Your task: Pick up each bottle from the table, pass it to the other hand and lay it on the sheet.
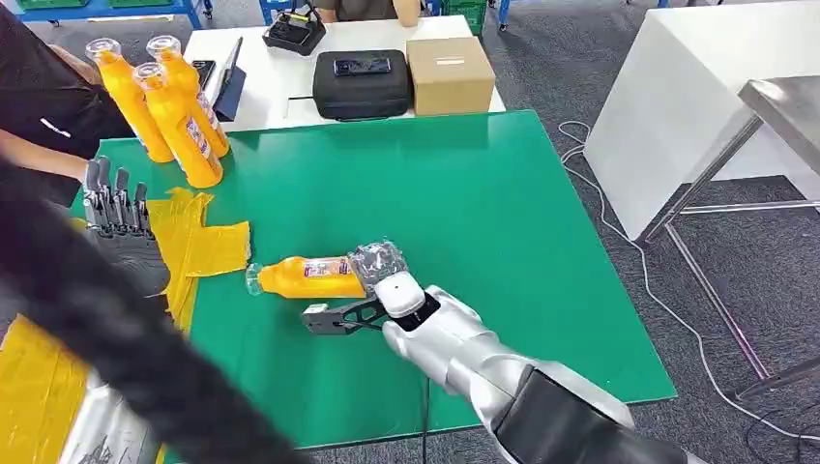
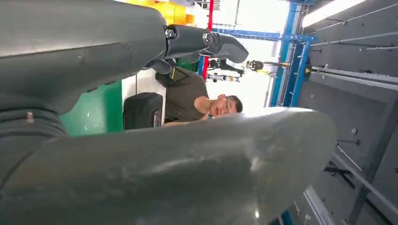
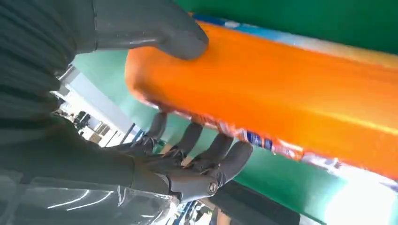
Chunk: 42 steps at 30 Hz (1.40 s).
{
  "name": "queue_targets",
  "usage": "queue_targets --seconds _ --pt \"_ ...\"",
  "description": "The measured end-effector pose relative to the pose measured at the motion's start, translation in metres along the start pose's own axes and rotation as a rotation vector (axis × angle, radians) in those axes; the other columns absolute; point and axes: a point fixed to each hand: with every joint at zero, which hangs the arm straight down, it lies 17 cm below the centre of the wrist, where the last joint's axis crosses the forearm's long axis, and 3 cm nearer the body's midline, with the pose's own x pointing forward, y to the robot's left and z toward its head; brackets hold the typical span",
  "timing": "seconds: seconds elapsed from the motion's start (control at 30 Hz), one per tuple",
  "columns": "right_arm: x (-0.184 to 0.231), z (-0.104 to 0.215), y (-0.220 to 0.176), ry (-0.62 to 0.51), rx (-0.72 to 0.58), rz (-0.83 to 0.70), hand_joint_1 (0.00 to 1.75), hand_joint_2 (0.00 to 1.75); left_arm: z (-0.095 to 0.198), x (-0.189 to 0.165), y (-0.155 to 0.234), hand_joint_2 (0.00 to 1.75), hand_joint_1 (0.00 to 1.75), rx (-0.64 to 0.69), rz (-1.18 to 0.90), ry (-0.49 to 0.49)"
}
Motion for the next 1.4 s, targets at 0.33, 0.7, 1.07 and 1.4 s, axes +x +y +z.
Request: queue_targets --seconds 0.33,0.7,1.07,1.4 --pt "0.0 0.0 0.001 0.005 0.006 0.019 0.0 1.75 0.0 0.001 -0.002 0.0 0.0 -0.005 0.004 -0.003" --pt "-0.002 0.005 0.028 0.024 0.061 0.064 0.0 1.75 0.003 0.01 -0.004 0.0 0.0 -0.011 0.017 -0.022" --pt "0.001 0.006 0.028 0.02 0.066 0.071 0.0 1.75 0.003 0.017 0.002 0.0 0.0 -0.005 0.009 -0.039" --pt "-0.003 0.006 0.033 0.02 0.095 0.076 0.0 1.75 -0.001 0.017 0.001 0.0 0.0 -0.008 0.009 -0.039"
